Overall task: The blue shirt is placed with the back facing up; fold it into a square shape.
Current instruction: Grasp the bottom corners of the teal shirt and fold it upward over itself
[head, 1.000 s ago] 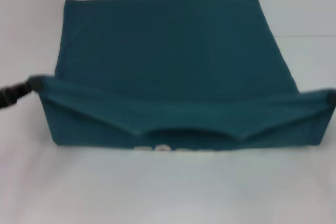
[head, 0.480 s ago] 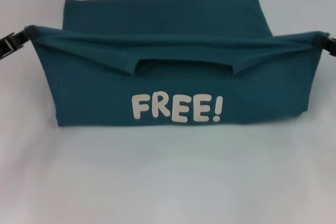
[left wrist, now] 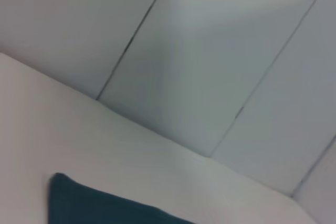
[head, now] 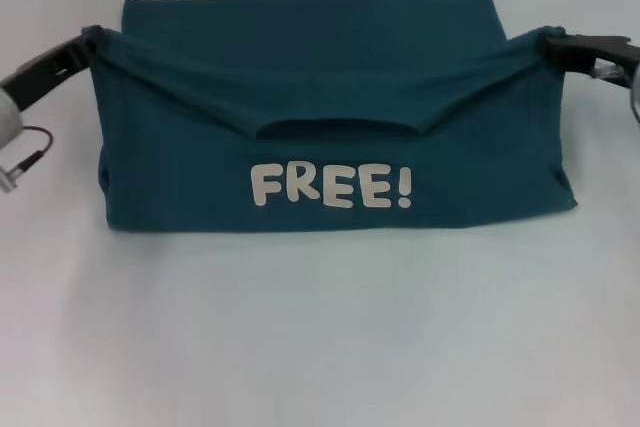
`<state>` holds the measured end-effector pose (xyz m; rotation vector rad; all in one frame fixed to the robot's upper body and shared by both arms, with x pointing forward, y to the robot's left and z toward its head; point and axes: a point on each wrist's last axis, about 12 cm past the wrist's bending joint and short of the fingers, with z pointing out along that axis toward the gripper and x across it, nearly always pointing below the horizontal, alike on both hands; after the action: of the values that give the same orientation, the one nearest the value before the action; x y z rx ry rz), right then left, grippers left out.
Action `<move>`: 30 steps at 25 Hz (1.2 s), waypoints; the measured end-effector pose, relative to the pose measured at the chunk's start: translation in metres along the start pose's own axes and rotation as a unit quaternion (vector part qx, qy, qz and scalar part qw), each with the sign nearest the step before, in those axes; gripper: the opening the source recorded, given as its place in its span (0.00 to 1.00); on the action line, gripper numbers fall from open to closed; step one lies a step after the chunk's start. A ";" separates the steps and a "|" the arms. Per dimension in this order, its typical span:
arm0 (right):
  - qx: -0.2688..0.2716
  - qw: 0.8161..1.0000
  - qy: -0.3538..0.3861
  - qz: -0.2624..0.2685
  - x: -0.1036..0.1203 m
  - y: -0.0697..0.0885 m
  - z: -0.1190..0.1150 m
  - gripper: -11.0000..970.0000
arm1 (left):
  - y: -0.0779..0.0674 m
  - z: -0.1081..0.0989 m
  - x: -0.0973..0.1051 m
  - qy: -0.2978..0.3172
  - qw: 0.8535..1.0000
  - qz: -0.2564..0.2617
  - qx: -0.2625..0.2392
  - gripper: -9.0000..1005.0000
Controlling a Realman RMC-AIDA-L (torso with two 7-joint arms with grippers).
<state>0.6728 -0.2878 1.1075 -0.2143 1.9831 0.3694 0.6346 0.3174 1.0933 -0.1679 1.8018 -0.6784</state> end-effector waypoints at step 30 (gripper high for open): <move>0.046 0.998 0.009 -0.050 0.005 0.014 0.017 0.09 | -0.015 0.026 0.020 -0.010 0.996 0.055 -0.067 0.12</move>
<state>0.6807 -0.2691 1.0983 -0.2571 1.9928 0.2126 0.6482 0.2866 1.0802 -0.1639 1.8231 -0.4765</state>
